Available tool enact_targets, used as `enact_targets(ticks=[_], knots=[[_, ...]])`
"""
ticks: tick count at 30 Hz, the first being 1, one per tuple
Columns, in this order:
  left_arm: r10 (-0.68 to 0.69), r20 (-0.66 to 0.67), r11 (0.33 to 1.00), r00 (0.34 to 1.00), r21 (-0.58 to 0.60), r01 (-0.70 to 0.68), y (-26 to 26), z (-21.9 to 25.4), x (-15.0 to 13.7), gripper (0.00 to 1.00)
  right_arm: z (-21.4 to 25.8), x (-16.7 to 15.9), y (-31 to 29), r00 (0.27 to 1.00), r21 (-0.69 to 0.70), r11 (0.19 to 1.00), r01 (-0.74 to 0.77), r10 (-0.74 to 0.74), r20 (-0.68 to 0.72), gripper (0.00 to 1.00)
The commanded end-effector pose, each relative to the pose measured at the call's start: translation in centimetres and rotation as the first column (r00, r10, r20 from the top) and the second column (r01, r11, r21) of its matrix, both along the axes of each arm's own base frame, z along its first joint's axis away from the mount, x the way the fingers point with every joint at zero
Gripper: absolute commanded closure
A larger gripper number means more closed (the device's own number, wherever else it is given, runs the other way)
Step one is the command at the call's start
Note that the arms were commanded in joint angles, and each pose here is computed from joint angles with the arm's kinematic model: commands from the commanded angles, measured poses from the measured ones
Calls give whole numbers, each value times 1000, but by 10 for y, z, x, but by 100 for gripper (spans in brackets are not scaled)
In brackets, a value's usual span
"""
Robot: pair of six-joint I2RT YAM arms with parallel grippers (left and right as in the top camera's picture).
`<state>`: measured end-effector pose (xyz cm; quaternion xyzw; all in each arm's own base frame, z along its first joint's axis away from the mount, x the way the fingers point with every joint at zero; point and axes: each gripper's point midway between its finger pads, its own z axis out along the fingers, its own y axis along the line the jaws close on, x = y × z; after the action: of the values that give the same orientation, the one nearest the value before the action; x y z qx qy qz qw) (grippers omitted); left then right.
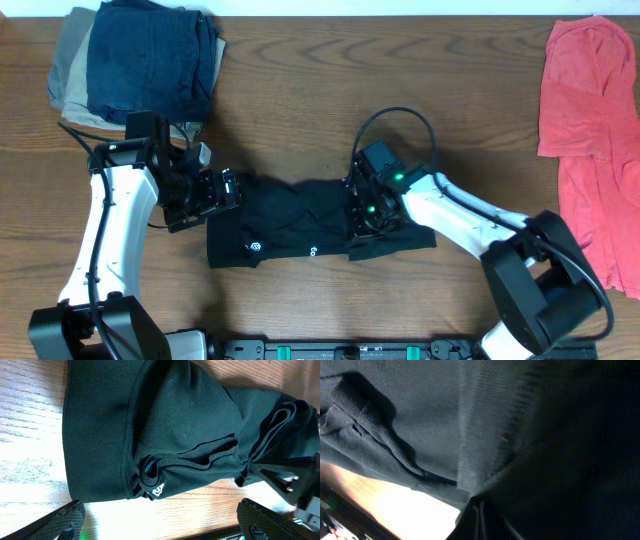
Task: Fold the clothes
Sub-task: 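Fold the right end of the black strip leftward with the right gripper, then release the strip and raise the right gripper back to the right side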
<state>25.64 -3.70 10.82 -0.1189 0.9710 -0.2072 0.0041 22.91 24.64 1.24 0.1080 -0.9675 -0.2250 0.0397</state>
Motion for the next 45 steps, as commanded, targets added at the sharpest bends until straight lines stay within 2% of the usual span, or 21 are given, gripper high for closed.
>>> enact_targets(ticks=[1, 6, 10, 12, 14, 15, 18, 21, 28, 31, 37, 45], knots=[[3, 21, 1000, 1000, -12, -2, -1, 6, 3, 2, 5, -1, 7, 1000, 30, 999, 14, -13, -24, 99], [2, 5, 1000, 1000, -7, -2, -1, 0, -1, 2, 40, 24, -5, 1000, 20, 1000, 18, -18, 21, 98], [6, 24, 1000, 1000, 5, -6, 2, 0, 4, 2, 82, 56, -34, 994, -32, 998, 46, -43, 102, 83], [18, 43, 1000, 999, 7, -18, 3, 0, 9, 2, 102, 77, -67, 981, -114, 986, 125, -106, 163, 66], [35, 48, 999, 998, 7, -35, 3, 0, 12, 2, 116, 95, -100, 961, -187, 960, 210, -168, 219, 37], [35, 52, 999, 998, 8, -35, 4, 0, 13, 2, 123, 104, -119, 947, -220, 940, 260, -203, 251, 1], [40, 58, 996, 998, 77, -44, 15, -4, 16, 2, 132, 125, -172, 899, -280, 876, 392, -301, 317, 1], [93, 62, 980, 994, 169, -102, 39, -10, 20, 2, 131, 129, -214, 862, -296, 822, 487, -396, 317, 1], [259, 84, 950, 962, 156, -269, 78, -15, 30, 2, 128, 119, -276, 792, -317, 726, 610, -544, 277, 1], [245, 85, 963, 966, 92, -253, 78, -18, 32, 2, 128, 118, -284, 778, -317, 711, 628, -563, 278, 1], [132, 51, 988, 990, -87, -127, 53, -33, 32, 2, 128, 117, -287, 774, -318, 706, 634, -570, 278, 1], [82, -30, 979, 996, -187, -86, 41, -64, 31, 2, 128, 118, -287, 775, -318, 707, 632, -568, 278, 1]])
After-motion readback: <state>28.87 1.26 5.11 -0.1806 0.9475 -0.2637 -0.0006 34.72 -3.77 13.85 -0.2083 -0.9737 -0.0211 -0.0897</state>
